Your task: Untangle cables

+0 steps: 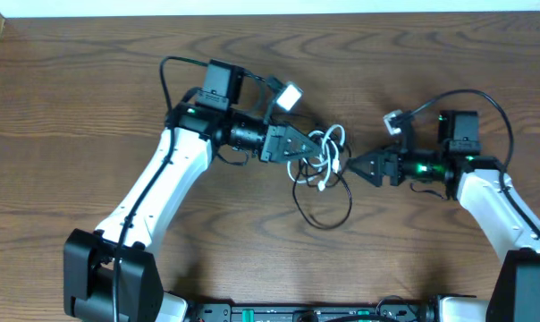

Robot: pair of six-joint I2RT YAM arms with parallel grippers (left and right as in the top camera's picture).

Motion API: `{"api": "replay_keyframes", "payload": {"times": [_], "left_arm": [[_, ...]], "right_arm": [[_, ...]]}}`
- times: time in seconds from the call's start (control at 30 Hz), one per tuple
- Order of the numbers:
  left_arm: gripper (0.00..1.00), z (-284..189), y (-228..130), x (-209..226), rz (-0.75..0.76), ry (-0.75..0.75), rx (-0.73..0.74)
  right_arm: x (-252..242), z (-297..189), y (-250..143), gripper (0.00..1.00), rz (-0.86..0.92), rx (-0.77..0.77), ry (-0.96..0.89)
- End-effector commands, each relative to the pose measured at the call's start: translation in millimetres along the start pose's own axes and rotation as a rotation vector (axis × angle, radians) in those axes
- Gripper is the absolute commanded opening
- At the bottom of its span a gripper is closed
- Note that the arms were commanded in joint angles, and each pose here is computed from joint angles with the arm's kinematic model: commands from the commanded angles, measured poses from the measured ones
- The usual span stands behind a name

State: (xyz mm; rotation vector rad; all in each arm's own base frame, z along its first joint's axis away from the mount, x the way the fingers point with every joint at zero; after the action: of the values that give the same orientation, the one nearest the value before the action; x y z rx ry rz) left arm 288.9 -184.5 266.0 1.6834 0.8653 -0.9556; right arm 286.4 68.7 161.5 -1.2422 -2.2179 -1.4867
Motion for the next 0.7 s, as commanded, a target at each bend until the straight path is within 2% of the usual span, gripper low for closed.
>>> {"api": "replay_keyframes", "payload": {"times": [0.0,0.2,0.33,0.5,0.6,0.67], "left_arm": [[0.08,7,-4,-16,0.065,-0.096,0.031],[0.08,15,-7,-22,0.075,-0.14,0.06],[0.08,14,-4,-28,0.119,-0.213,0.062],[0.08,14,-3,-29,0.13,-0.223,0.061],[0.08,14,-3,-29,0.13,-0.223,0.061],[0.08,14,-3,-29,0.13,-0.223,0.061]], "right_arm": [[5,7,8,0.86,-0.004,-0.024,0.034],[11,14,25,0.85,-0.041,-0.085,0.048],[20,23,26,0.84,-0.061,-0.068,0.077],[29,36,23,0.83,-0.085,-0.033,0.074],[29,47,21,0.78,-0.101,0.001,-0.03],[27,50,19,0.66,-0.105,0.018,-0.093]]}}
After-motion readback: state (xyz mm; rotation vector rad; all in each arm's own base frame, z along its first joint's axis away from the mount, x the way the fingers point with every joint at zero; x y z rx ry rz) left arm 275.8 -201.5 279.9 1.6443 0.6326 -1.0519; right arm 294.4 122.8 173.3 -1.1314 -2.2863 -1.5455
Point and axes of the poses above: each gripper's point midway between its finger pads, its own z axis out along the fingers, its own x axis along the line the jaws close on, y = z × x, the point moved 9 cm from there along -z, back along the fingers, and after that the axes turned 10 degrees about -z, right-handed, at the moved point
